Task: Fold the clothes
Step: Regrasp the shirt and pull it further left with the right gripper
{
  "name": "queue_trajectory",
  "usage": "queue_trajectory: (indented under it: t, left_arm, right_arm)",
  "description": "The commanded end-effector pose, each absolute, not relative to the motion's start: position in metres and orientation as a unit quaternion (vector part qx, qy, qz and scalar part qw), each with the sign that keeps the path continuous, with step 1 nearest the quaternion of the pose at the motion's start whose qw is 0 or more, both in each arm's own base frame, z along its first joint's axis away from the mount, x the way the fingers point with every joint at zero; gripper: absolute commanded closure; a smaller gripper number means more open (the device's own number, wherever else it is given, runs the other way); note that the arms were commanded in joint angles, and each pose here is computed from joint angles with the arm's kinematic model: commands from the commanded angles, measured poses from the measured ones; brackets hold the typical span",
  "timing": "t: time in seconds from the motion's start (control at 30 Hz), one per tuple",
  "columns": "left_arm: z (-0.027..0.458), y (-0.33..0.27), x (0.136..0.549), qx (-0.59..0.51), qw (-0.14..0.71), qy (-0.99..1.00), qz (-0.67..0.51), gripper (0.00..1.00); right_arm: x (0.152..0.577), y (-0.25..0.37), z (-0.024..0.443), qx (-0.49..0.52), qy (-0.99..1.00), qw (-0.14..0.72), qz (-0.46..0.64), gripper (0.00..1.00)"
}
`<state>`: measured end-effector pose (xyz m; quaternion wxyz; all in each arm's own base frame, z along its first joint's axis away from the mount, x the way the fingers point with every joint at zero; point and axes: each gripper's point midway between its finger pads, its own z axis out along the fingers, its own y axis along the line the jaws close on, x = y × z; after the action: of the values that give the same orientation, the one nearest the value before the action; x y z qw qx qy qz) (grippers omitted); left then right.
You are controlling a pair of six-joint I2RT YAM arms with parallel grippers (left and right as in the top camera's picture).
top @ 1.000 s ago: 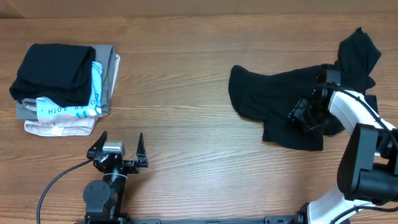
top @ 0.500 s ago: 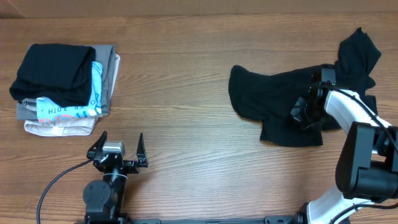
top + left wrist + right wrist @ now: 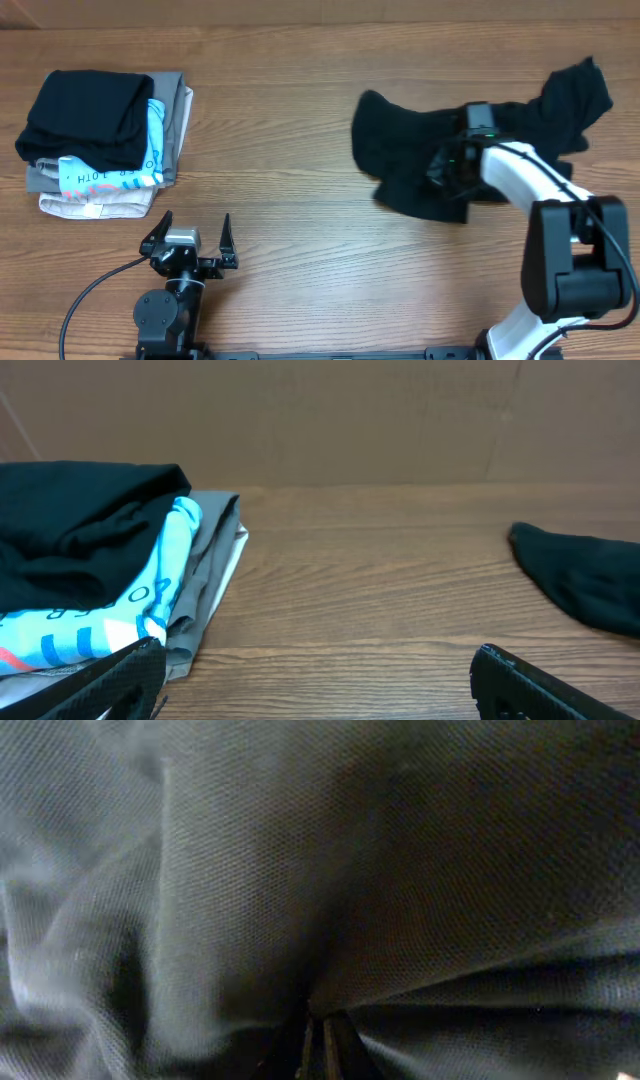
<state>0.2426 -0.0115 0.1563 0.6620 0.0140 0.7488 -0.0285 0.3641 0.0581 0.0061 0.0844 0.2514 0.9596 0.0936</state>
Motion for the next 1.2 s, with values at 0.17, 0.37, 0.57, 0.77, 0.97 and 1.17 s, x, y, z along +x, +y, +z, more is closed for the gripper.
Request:
queue_trajectory:
  t: [0.17, 0.37, 0.57, 0.77, 0.97, 1.17]
  left_arm:
    - [0.155, -0.011, 0.243, 0.020, 0.664, 0.747, -0.021, 0.00]
    - [0.155, -0.011, 0.243, 0.020, 0.664, 0.747, -0.021, 0.00]
    - [0.155, -0.011, 0.243, 0.020, 0.664, 0.747, -0.021, 0.00]
    - [0.155, -0.011, 0.243, 0.020, 0.664, 0.747, -0.021, 0.00]
    - [0.155, -0.011, 0.243, 0.020, 0.664, 0.747, -0.021, 0.00]
    - [0.155, -0.011, 0.243, 0.020, 0.664, 0.747, -0.021, 0.00]
  right_arm:
    - [0.384, 0.178, 0.012, 0.222, 0.947, 0.135, 0.188, 0.96]
    - [0.404, 0.246, 0.023, 0.144, 0.933, 0.208, 0.255, 0.82]
    - [0.432, 0.256, 0.087, 0.058, 0.909, 0.283, 0.301, 0.41]
    - [0.439, 0.182, 0.187, 0.048, 0.899, 0.343, 0.266, 0.17]
    - [0.409, 0.058, 0.219, 0.167, 0.905, 0.334, 0.205, 0.02]
    - [0.359, -0.059, 0.193, 0.295, 0.909, 0.270, 0.116, 0.00]
